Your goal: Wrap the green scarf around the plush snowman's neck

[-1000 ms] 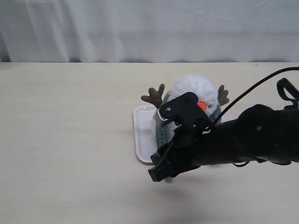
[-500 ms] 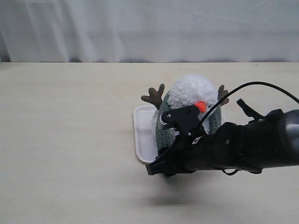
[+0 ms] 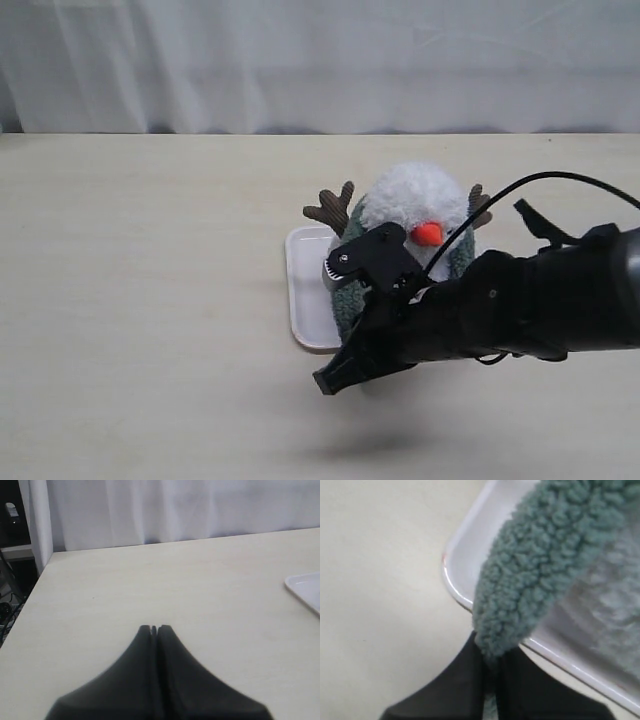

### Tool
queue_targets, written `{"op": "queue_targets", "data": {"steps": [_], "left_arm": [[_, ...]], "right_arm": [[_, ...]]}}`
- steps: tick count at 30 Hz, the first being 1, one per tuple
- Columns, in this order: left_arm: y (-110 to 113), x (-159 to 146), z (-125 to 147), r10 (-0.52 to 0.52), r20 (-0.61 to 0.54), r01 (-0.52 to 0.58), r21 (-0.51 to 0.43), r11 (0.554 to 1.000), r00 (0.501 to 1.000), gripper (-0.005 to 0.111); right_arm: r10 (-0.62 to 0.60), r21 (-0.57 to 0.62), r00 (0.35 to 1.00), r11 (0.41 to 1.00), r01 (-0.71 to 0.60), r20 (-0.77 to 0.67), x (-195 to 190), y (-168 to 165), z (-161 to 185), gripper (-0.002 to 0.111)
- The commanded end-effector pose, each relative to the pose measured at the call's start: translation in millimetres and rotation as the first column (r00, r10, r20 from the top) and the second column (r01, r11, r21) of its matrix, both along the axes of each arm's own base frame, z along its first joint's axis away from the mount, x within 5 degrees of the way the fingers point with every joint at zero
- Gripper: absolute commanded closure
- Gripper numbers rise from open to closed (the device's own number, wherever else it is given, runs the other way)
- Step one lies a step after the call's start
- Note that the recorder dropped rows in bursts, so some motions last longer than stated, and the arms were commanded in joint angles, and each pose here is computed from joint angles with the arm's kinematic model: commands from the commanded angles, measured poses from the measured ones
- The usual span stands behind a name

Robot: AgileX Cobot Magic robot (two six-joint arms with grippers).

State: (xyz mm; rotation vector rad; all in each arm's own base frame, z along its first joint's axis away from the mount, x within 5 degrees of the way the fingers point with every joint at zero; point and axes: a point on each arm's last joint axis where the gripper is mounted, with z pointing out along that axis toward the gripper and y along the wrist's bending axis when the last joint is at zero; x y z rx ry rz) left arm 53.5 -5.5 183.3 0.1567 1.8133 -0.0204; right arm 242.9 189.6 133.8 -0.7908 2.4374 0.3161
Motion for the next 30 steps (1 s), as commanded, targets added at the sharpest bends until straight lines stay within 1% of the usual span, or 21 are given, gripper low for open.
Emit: {"op": "queue_targets", "data": {"steps": [1, 5, 11, 15, 20, 25, 30], "left_arm": [[-0.4, 0.1, 0.7, -0.008, 0.013, 0.008, -0.001, 1.0, 1.0, 0.107], [-0.4, 0.1, 0.7, -0.008, 0.013, 0.008, -0.001, 1.0, 1.0, 0.107], [-0.4, 0.1, 0.7, -0.008, 0.013, 0.008, -0.001, 1.0, 1.0, 0.107], [-0.4, 0.1, 0.7, -0.008, 0.013, 0.008, -0.001, 1.0, 1.0, 0.107], [-0.4, 0.1, 0.7, -0.008, 0.013, 0.008, -0.001, 1.0, 1.0, 0.107], [-0.4, 0.1, 0.7, -0.008, 0.013, 0.008, -0.001, 1.0, 1.0, 0.107], [-0.4, 0.1, 0.7, -0.008, 0.013, 0.008, -0.001, 1.0, 1.0, 0.107]], "right_arm": [[0.073, 0.011, 0.994, 0.997, -0.074, 0.08, -2.5, -0.2, 26.0, 0.104], [0.099, -0.005, 0.989, 0.995, -0.099, 0.108, -0.3, -10.0, 37.6, 0.104], [0.076, -0.076, 0.996, 0.994, -0.074, 0.036, 12.0, -43.1, 32.7, 0.104], [0.091, -0.157, 0.996, 0.984, -0.087, 0.018, 15.7, -58.9, 29.9, 0.104], [0.214, -0.285, 0.976, 0.939, -0.191, 0.048, 17.1, -64.5, 29.0, 0.104], [0.333, -0.411, 0.941, 0.868, -0.279, 0.064, 19.2, -69.7, 28.8, 0.104], [0.349, -0.448, 0.937, 0.843, -0.297, 0.034, 18.1, -72.9, 27.1, 0.104]]}}
